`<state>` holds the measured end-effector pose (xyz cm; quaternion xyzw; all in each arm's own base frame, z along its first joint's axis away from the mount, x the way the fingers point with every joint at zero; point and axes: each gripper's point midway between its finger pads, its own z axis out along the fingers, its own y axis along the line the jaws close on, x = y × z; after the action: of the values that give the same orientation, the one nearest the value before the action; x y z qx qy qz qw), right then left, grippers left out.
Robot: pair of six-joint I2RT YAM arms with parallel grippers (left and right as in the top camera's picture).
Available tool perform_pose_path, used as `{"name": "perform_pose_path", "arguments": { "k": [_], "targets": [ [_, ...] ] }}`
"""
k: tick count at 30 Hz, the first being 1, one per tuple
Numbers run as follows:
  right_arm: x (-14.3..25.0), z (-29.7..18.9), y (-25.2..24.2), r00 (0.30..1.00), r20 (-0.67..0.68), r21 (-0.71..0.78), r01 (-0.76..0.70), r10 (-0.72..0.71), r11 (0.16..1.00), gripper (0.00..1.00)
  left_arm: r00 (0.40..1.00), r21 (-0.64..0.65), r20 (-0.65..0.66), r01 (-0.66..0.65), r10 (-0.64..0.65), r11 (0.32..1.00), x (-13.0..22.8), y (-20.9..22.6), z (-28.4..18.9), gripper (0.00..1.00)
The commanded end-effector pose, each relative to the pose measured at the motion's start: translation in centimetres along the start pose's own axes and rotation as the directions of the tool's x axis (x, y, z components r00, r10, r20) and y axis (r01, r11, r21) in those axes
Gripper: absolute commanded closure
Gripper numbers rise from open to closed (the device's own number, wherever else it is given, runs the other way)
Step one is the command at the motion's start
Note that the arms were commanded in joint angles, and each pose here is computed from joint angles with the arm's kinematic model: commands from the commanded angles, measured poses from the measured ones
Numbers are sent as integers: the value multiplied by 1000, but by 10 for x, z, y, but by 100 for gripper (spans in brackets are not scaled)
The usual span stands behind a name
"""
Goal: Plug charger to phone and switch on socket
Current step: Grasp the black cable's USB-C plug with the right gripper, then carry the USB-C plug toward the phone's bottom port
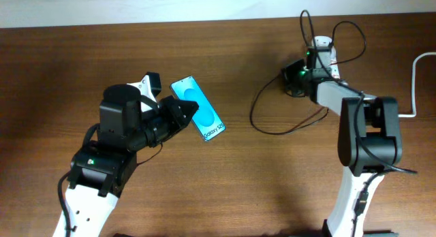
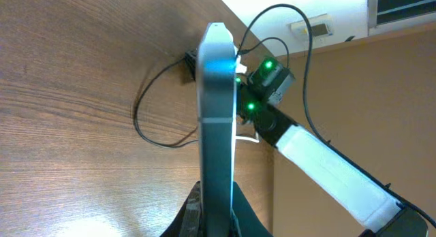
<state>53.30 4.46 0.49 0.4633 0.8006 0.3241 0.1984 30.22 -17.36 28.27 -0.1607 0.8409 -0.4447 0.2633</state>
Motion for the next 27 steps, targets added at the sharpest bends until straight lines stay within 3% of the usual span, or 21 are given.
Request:
{"name": "perform_pose_path", "arguments": {
  "k": [1, 5, 7, 9, 11, 15, 17, 22, 24, 27],
  "targets": [
    [-1, -29, 18, 972, -55, 42, 232, -230, 972, 96, 999, 36, 30, -43, 42, 998, -6, -15, -9, 100],
    [22, -73, 37, 867, -112, 62, 494, -485, 868, 96, 999, 36, 30, -44, 43, 998, -6, -15, -9, 100],
    [38, -97, 42, 823, -152, 59, 560, -547, 826, 96, 991, 33, 33, -130, 128, 991, -6, -15, -9, 100],
    [64, -127, 47, 718, -219, 17, 680, -661, 733, 96, 987, 33, 41, -154, 153, 987, -8, -15, -10, 100],
    [97, -154, 49, 601, -303, -119, 746, -740, 655, 96, 985, 25, 61, -165, 163, 986, -17, -10, -14, 100],
    [151, -205, 50, 401, -371, -385, 754, -838, 532, 96, 984, 59, 77, -165, 160, 985, -34, -5, -27, 100],
    [165, -220, 47, 332, -370, -453, 751, -868, 481, 96, 984, 83, 81, -168, 161, 982, -39, -6, -31, 100],
    [244, -245, 31, 62, -417, -653, 674, -907, 346, 96, 965, 205, 88, -260, 247, 944, -41, -29, -41, 100],
    [261, -246, 29, 1, -409, -679, 668, -913, 305, 96, 965, 237, 68, -263, 255, 935, -38, -33, -43, 100],
    [264, -247, 24, -16, -427, -673, 674, -904, 306, 96, 966, 243, 58, -259, 253, 935, -35, -33, -43, 100]
  ]
}}
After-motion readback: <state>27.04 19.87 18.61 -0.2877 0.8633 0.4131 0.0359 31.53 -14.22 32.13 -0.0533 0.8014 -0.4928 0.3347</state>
